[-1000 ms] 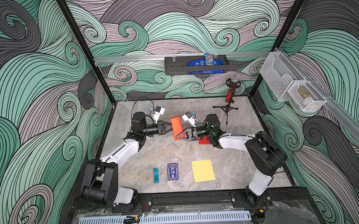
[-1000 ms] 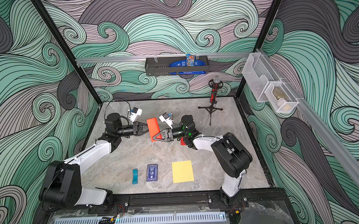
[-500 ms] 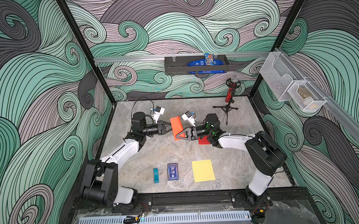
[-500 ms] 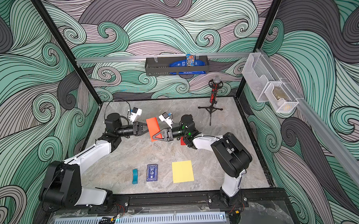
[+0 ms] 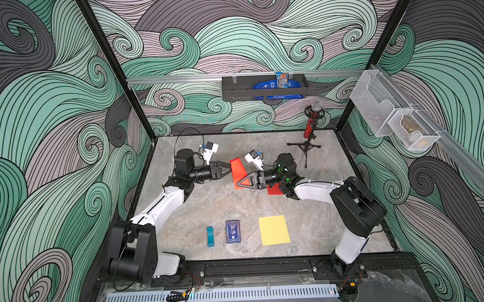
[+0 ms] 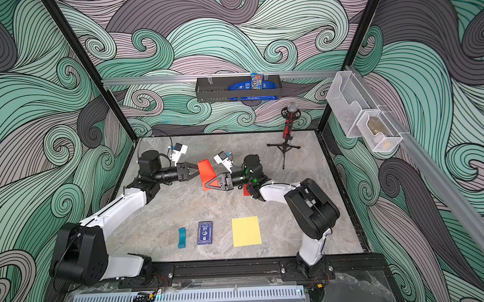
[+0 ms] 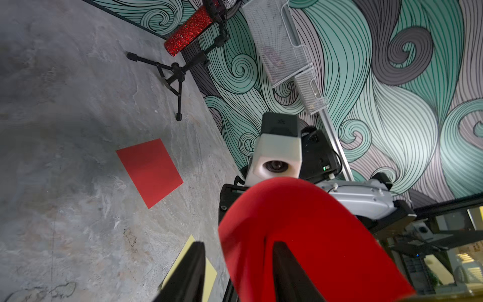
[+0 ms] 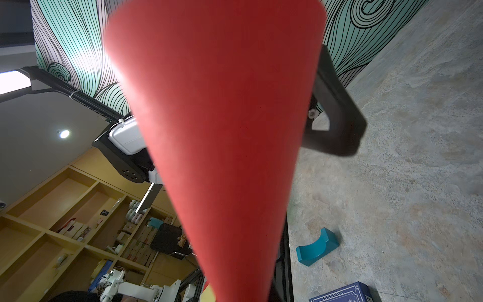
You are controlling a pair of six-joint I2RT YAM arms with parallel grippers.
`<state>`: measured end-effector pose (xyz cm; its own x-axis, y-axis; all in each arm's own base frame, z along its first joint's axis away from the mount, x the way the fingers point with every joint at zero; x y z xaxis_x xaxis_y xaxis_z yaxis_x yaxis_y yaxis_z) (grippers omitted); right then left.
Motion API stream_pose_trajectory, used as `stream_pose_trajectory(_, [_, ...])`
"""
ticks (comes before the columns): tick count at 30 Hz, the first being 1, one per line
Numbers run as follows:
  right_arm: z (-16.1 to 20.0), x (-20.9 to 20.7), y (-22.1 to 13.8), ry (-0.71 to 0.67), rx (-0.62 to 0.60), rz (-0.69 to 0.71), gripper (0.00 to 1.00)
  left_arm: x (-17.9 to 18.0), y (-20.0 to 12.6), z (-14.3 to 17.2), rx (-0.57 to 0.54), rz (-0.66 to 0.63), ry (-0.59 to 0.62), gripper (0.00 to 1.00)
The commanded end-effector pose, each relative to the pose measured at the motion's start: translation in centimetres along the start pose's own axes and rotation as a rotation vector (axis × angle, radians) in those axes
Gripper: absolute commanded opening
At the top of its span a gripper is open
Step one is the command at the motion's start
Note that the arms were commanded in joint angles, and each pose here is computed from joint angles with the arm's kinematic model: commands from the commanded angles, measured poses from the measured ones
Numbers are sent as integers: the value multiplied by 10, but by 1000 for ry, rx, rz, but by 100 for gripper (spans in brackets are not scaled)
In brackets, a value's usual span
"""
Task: Fold the square paper along the opposite sides
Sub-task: Fold the paper.
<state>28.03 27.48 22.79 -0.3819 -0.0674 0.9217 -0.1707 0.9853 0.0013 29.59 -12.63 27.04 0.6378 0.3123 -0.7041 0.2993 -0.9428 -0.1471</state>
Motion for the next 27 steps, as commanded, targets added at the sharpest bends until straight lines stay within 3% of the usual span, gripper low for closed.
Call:
stream_pose_trajectory(1, [-6,13,-1,-46,0,-20,1,-19,-19,-15,-74,-49,94,60])
stream_pose_trajectory(5, [-7,20,-3,-60,-2,-27,0,-33,-27,-6,-105,3,141,81])
stream_pose_trajectory(9, [-8,25,-3,-69,-5,-38,1,-46,-28,5,-116,91,183,95])
stream_pose_trajectory(18, [-11,32,-3,-77,-11,-71,2,-48,-8,22,-67,147,183,98])
stream_pose_trajectory(20, [-10,32,-2,-76,-9,-72,2,-48,-6,22,-66,158,185,93])
stream_pose_trajectory(24, [-9,31,-1,-72,-4,-74,2,-46,0,21,-60,167,178,65])
stream_pose_trajectory(27, [-8,30,-1,-67,0,-73,2,-41,5,20,-49,161,164,51])
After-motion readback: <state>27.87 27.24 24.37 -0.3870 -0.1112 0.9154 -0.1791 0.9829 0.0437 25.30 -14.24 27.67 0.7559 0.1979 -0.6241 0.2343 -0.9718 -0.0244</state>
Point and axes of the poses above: each gripper's point midway between its finger pads, its own y axis out along the fingers, its own x axis along the line the jaws close on, z = x × y, the point moved 9 cm from there along -y, back along the fingers, and after that the axes turned 11 degrees about y, right-handed, at the moved point
